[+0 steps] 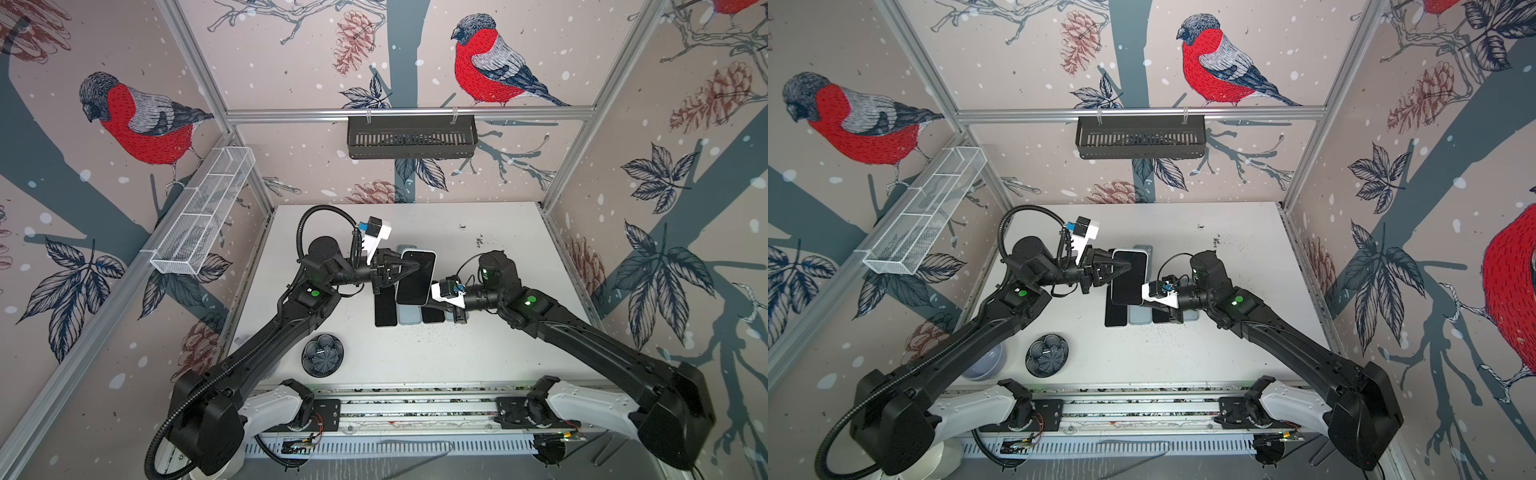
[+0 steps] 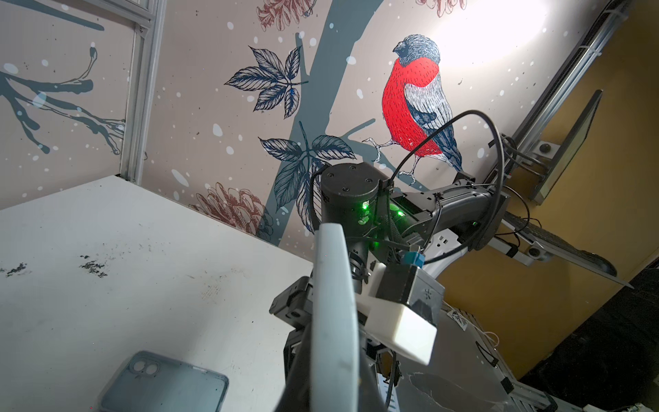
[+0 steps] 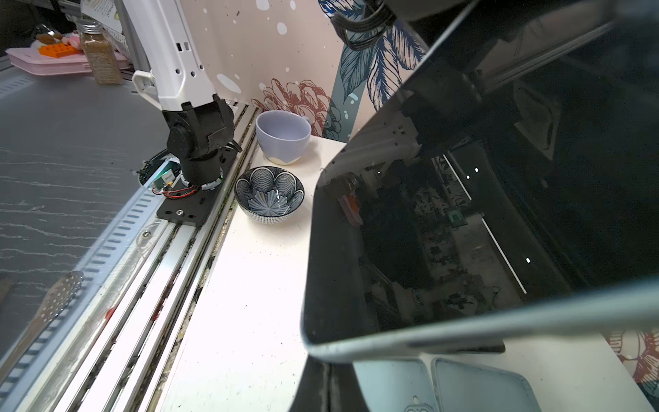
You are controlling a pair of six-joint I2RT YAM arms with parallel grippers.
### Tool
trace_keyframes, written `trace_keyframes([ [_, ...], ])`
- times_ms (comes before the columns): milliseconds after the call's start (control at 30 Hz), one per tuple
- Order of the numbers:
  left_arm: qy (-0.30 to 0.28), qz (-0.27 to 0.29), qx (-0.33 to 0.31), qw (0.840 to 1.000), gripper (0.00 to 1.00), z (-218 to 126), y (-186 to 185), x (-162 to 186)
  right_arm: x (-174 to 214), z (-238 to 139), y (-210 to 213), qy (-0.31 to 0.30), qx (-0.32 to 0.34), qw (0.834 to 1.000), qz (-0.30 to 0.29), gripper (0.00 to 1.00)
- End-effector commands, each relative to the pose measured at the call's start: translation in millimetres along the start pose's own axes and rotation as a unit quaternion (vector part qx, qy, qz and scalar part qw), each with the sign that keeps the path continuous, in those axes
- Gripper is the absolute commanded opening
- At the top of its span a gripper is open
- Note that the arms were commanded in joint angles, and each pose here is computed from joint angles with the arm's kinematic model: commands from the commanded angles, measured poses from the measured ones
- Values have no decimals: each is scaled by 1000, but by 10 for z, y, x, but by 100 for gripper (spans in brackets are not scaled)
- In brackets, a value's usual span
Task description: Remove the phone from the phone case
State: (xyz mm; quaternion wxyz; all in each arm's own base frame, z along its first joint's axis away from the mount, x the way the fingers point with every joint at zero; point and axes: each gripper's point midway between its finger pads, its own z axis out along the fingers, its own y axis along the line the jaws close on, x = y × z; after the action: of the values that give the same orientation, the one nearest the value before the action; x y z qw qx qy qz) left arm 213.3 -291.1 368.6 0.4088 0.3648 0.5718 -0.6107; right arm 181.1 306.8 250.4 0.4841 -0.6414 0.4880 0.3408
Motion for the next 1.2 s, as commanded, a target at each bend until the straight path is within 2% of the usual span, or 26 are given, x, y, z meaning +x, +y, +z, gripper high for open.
trace_keyframes([
  [0, -3, 8, 43, 999, 0, 22, -166, -51, -144, -22, -250, -17, 66, 996, -65, 0],
  [133, -7, 4, 38, 999, 0, 27, -132, -62, -168, -116, -289, -35, 112, 990, -73, 1],
  [167, -8, 4, 39, 999, 0, 29, -139, -72, -166, -135, -279, -39, 118, 990, -73, 4],
  [233, -14, 0, 36, 999, 0, 24, -129, -121, -109, -172, -276, -34, 132, 988, -66, 17],
  [333, -22, 3, 39, 999, 0, 8, -161, -202, -17, -202, -228, -27, 118, 992, -43, 36],
  [400, -19, 14, 38, 999, 0, 11, -173, -223, -7, -197, -125, -29, 75, 997, -22, 48],
  [433, -16, 19, 35, 999, 0, 11, -174, -225, -6, -187, -51, -27, 47, 998, -16, 51],
  [600, -9, 43, 12, 999, 0, -14, -167, -227, -28, -192, 70, -20, -1, 1000, 7, 54],
  [733, -6, 54, -8, 998, 0, -31, -121, -202, -163, -216, 122, -49, -18, 999, 17, 59],
  [1167, -11, 72, -3, 997, 0, -7, -205, -184, -245, -126, 65, -62, -42, 996, 48, 56],
])
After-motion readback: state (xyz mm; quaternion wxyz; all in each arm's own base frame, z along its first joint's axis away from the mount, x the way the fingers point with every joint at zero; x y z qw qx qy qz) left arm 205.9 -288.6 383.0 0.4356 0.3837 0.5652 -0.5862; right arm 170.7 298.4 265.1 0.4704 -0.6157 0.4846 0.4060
